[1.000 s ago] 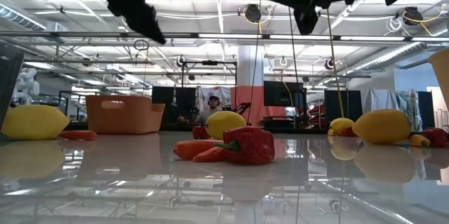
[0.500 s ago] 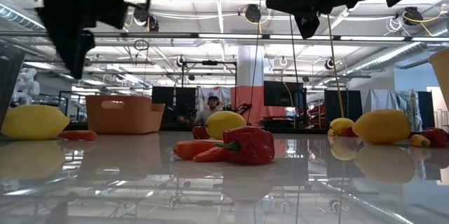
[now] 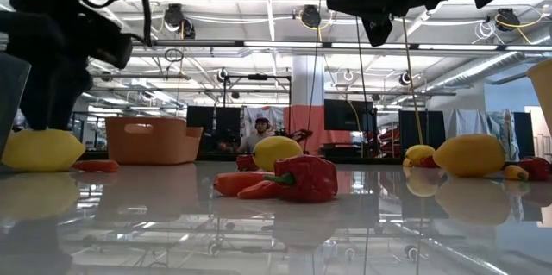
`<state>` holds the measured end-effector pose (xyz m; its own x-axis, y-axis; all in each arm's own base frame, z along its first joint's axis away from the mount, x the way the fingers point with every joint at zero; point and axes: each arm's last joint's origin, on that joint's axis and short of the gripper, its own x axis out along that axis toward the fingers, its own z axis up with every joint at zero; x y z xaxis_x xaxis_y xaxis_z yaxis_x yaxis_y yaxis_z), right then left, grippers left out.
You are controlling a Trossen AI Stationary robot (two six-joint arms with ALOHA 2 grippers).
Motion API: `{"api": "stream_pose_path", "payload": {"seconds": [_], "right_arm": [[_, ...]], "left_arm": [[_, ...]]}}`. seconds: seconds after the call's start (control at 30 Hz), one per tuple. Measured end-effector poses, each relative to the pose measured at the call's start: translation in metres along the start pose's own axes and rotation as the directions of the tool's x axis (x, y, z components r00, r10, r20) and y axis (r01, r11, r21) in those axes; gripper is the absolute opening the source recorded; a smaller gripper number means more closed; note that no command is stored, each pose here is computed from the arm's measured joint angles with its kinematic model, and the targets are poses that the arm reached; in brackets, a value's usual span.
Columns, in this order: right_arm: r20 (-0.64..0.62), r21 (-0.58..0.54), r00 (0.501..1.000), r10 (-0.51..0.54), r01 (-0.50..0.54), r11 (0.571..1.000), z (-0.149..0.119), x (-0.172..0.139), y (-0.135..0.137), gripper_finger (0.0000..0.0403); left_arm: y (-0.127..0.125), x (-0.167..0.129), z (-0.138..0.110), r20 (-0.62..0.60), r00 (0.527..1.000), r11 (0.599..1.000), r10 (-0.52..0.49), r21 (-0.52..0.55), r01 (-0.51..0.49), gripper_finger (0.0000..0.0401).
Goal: Sort produce into baskets
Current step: Put the lemon into the orange bin
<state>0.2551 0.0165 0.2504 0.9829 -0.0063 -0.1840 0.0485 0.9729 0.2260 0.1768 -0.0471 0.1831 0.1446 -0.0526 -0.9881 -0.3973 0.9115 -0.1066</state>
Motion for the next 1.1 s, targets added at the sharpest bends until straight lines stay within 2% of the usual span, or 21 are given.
{"api": "stream_pose_path", "payload": {"seconds": [0.27,0.57,0.67,0.93,1.1], "right_arm": [[0.004,0.002,1.0,-0.008,0.008,1.0,0.0,0.0,0.0,0.0],[0.009,0.005,1.0,-0.022,0.022,1.0,0.001,0.0,-0.004,0.0],[0.01,0.006,1.0,-0.021,0.021,1.0,0.002,0.0,-0.004,0.0],[0.01,0.006,1.0,-0.021,0.021,1.0,0.001,0.0,-0.004,0.0],[0.01,0.005,1.0,-0.02,0.02,1.0,0.001,0.0,-0.004,0.0]], "left_arm": [[0.006,0.02,-0.008,-0.001,1.0,1.0,-0.006,-0.026,0.006,0.0315],[0.008,0.027,-0.01,0.015,1.0,0.999,-0.017,-0.051,0.018,0.0313],[0.008,0.027,-0.01,0.017,1.0,0.998,-0.019,-0.052,0.02,0.0296],[0.008,0.027,-0.01,0.016,1.0,0.998,-0.019,-0.053,0.02,0.0208],[0.003,0.012,-0.004,0.042,0.996,0.996,-0.083,-0.032,0.084,0.0205]]}}
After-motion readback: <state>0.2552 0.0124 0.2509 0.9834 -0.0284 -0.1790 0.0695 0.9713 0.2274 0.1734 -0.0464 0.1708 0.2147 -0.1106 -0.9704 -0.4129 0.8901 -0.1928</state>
